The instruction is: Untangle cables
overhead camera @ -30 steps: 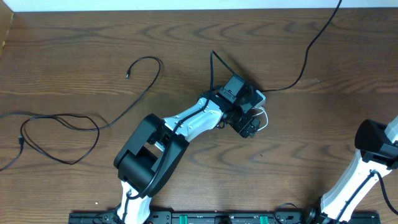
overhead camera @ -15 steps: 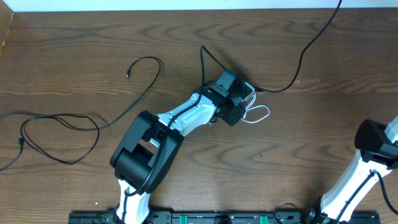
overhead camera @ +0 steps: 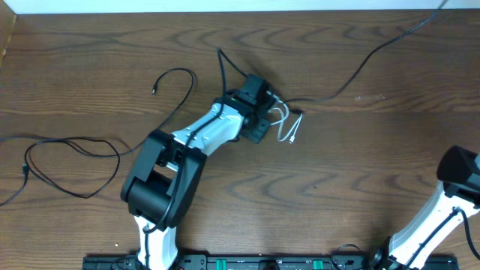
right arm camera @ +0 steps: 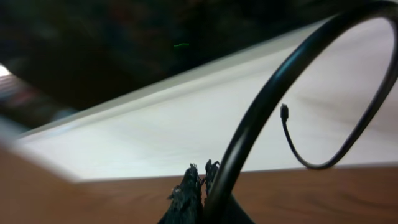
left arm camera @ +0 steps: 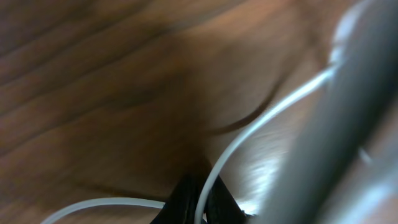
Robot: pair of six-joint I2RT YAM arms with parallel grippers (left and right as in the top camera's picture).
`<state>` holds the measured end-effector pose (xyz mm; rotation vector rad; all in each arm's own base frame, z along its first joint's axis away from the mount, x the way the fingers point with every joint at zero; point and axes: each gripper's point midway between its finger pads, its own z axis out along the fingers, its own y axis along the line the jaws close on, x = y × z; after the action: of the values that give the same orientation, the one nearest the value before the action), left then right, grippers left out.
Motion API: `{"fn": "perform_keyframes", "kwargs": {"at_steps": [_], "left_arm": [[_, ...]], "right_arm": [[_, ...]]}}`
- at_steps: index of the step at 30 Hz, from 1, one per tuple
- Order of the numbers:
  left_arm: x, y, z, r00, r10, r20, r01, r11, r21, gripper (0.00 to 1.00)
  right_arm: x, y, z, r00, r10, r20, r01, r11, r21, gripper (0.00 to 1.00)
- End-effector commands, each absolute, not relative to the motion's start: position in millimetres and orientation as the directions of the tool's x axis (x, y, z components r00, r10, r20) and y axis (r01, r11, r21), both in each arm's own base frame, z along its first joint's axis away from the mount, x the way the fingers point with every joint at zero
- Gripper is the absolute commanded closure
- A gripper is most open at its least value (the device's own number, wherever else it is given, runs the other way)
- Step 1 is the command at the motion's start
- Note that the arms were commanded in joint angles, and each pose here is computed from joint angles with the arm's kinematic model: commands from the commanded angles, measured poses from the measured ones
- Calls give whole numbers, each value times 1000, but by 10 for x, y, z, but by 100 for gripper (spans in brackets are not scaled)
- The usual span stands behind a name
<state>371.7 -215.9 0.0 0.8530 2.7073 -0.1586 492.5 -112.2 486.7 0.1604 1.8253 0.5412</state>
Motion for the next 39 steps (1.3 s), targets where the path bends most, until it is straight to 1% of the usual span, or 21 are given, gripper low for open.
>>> {"fn": "perform_keyframes", "kwargs": {"at_steps": [1, 3, 7, 10, 14, 15, 20, 24, 26, 30, 31, 32, 33, 36, 39], "left_arm": [[3907, -1680, 37, -806, 523, -279, 503, 852, 144, 92], [3972, -1511, 41, -824, 496, -274, 467, 868, 166, 93], [4079, -1226, 44, -861, 423, -281, 392, 906, 162, 93], [4121, -1068, 43, -890, 356, -285, 325, 933, 152, 93], [4142, -1026, 46, -892, 346, -289, 315, 937, 151, 92], [4141, -1056, 45, -891, 347, -293, 320, 937, 138, 92], [4095, -1472, 61, -867, 367, -337, 397, 918, -22, 92], [4039, -1903, 134, -833, 390, -392, 479, 864, -158, 92], [4004, -2096, 175, -813, 406, -418, 517, 833, -196, 92], [3948, -2399, 223, -766, 449, -460, 579, 793, -190, 92], [3944, -2444, 232, -758, 455, -468, 588, 787, -186, 92], [3943, -2475, 239, -752, 458, -474, 594, 783, -184, 92], [3950, -2482, 244, -750, 458, -478, 595, 783, -184, 92], [3968, -2441, 241, -756, 450, -475, 586, 789, -185, 93], [3976, -2361, 224, -770, 441, -461, 570, 800, -188, 93]], "right_arm": [[4869, -1829, 4726, -276, 283, -919, 111, 959, 262, 99], [4771, -2120, 4662, -280, 270, -921, 215, 953, 214, 99], [4579, -2541, 4629, -269, 271, -924, 328, 928, 177, 99], [4459, -2735, 4594, -266, 295, -918, 348, 917, 194, 99], [4432, -2824, 4473, -286, 329, -900, 326, 917, 231, 99], [4454, -2804, 4430, -297, 337, -893, 308, 919, 245, 99], [4617, -2759, 4094, -368, 366, -855, 272, 921, 278, 99], [4760, -2745, 3717, -434, 391, -812, 268, 916, 298, 99], [4805, -2724, 3554, -460, 408, -788, 263, 911, 318, 99], [4865, -2654, 3251, -520, 408, -751, 234, 913, 334, 99], [4870, -2658, 3203, -527, 406, -746, 234, 914, 332, 97], [4864, -2682, 3157, -533, 411, -740, 248, 912, 328, 95], [4853, -2719, 3103, -538, 416, -733, 270, 909, 317, 95], [4786, -2900, 2987, -546, 424, -722, 362, 897, 253, 99], [4713, -3102, 2957, -539, 421, -730, 445, 877, 178, 99]]}}
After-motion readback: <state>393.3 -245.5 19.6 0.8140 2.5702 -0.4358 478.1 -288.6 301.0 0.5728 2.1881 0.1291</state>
